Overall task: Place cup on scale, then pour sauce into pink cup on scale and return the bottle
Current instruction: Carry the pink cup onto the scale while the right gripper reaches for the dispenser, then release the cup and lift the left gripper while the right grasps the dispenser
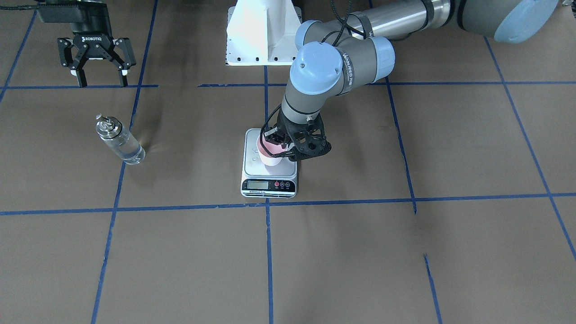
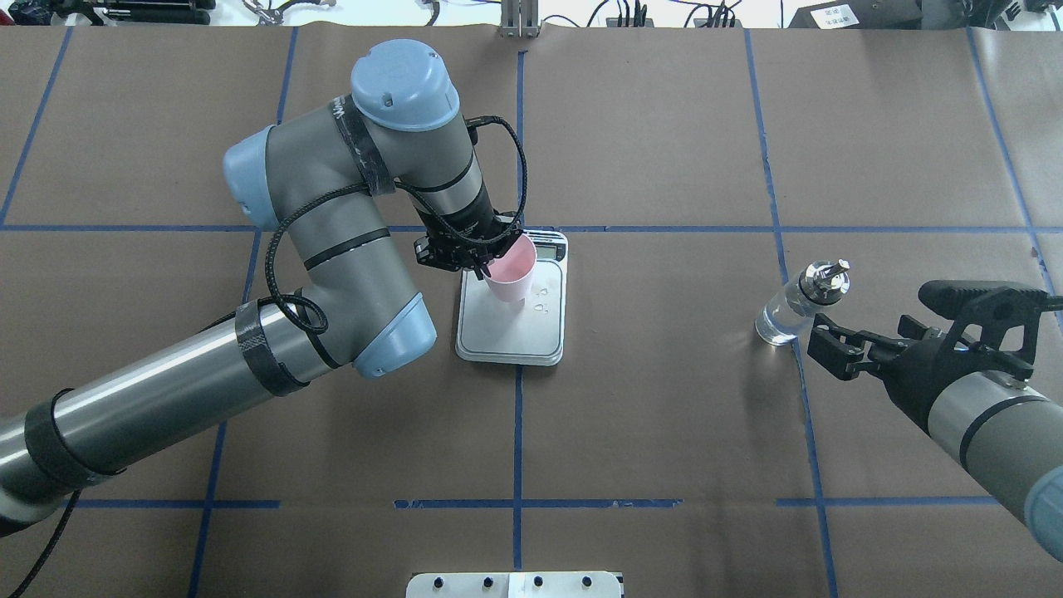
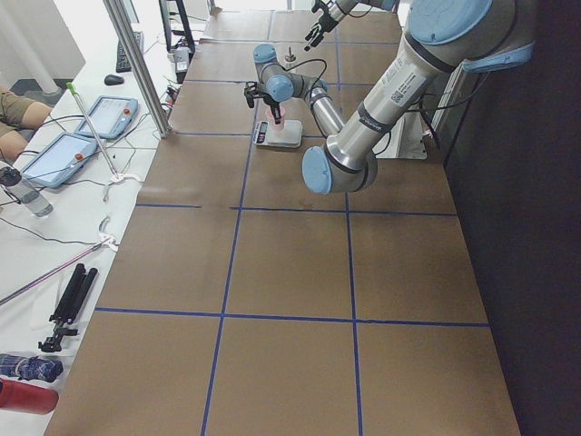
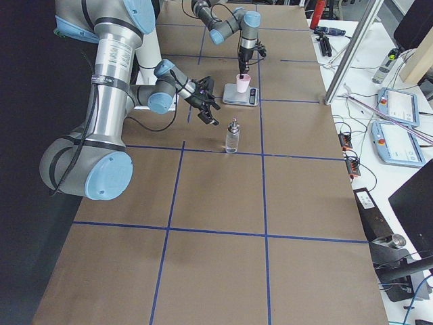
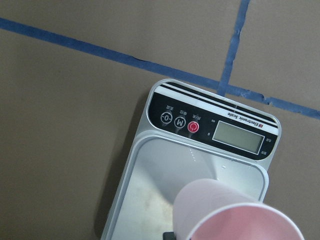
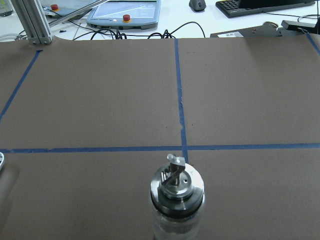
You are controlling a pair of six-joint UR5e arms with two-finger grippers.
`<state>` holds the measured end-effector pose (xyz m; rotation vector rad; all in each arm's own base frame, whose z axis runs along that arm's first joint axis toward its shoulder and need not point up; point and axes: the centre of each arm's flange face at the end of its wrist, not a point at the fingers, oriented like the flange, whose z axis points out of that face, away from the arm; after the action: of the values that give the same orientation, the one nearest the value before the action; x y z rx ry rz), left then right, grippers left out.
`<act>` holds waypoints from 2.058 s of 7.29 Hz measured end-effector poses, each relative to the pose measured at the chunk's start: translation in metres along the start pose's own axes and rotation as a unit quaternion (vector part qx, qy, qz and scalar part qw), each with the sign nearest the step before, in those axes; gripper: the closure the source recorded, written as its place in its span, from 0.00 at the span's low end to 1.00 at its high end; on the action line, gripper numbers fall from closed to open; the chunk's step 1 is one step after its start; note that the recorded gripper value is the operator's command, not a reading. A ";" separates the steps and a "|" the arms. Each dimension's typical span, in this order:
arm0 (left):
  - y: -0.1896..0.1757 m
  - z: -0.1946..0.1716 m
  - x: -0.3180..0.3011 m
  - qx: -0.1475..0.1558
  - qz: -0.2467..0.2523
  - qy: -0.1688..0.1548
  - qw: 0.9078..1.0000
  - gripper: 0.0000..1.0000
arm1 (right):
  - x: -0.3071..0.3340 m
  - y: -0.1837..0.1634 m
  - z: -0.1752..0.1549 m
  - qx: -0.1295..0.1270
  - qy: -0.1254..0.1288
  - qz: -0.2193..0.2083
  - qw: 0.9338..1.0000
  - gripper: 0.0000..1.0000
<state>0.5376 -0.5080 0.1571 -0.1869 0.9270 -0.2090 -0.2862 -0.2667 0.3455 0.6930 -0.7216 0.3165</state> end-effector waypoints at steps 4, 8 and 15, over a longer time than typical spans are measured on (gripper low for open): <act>0.007 0.001 -0.001 0.003 0.005 -0.001 1.000 0.00 | 0.000 0.015 0.008 0.007 0.006 -0.009 1.000 0.00; 0.013 -0.074 -0.006 0.030 0.027 0.010 0.999 0.00 | 0.000 0.048 0.027 0.025 0.016 -0.024 0.999 0.00; 0.003 -0.161 -0.115 0.082 0.091 0.026 0.992 0.00 | 0.016 0.091 0.089 0.129 -0.009 -0.011 0.992 0.00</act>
<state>0.3414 -0.4866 0.1505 0.0550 0.9676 -0.1216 -0.3630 -0.2599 0.4481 0.9483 -0.6970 0.3883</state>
